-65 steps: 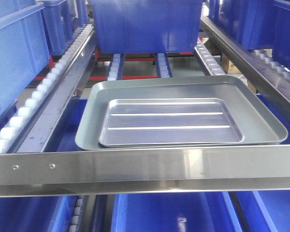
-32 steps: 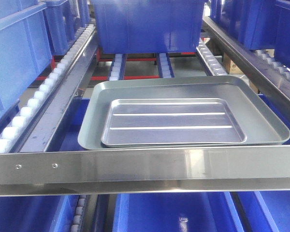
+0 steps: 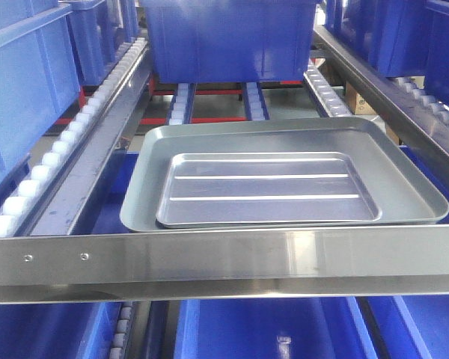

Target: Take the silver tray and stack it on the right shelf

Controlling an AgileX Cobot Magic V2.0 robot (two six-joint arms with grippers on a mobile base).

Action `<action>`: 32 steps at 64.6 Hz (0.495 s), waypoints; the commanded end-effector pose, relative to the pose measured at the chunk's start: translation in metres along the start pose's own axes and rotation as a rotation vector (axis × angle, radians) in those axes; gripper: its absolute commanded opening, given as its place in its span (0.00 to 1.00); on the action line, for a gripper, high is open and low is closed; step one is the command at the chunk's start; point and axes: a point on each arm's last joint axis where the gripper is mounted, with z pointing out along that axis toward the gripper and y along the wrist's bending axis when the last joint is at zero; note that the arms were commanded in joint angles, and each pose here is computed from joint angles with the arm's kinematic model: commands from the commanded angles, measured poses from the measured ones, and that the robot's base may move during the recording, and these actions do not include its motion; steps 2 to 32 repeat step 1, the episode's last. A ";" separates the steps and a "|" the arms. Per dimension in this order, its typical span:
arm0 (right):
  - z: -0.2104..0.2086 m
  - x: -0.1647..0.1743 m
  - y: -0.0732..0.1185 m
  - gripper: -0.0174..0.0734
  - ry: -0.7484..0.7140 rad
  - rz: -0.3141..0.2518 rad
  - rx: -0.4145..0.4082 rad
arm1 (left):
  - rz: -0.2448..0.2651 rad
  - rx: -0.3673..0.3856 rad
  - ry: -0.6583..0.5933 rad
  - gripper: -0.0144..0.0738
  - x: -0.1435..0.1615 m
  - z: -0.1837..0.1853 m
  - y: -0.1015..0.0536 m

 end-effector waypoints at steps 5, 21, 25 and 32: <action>-0.002 -0.010 0.000 0.25 -0.113 -0.014 -0.001 | -0.009 -0.017 -0.074 0.06 0.000 0.000 0.001; -0.002 -0.010 0.000 0.25 -0.113 -0.014 -0.001 | -0.009 -0.017 -0.074 0.06 0.000 0.000 0.001; -0.002 -0.010 0.000 0.25 -0.113 -0.014 -0.001 | -0.009 -0.017 -0.074 0.06 0.000 0.000 0.001; -0.002 -0.010 0.000 0.25 -0.113 -0.014 -0.001 | -0.009 -0.017 -0.074 0.06 0.000 0.000 0.001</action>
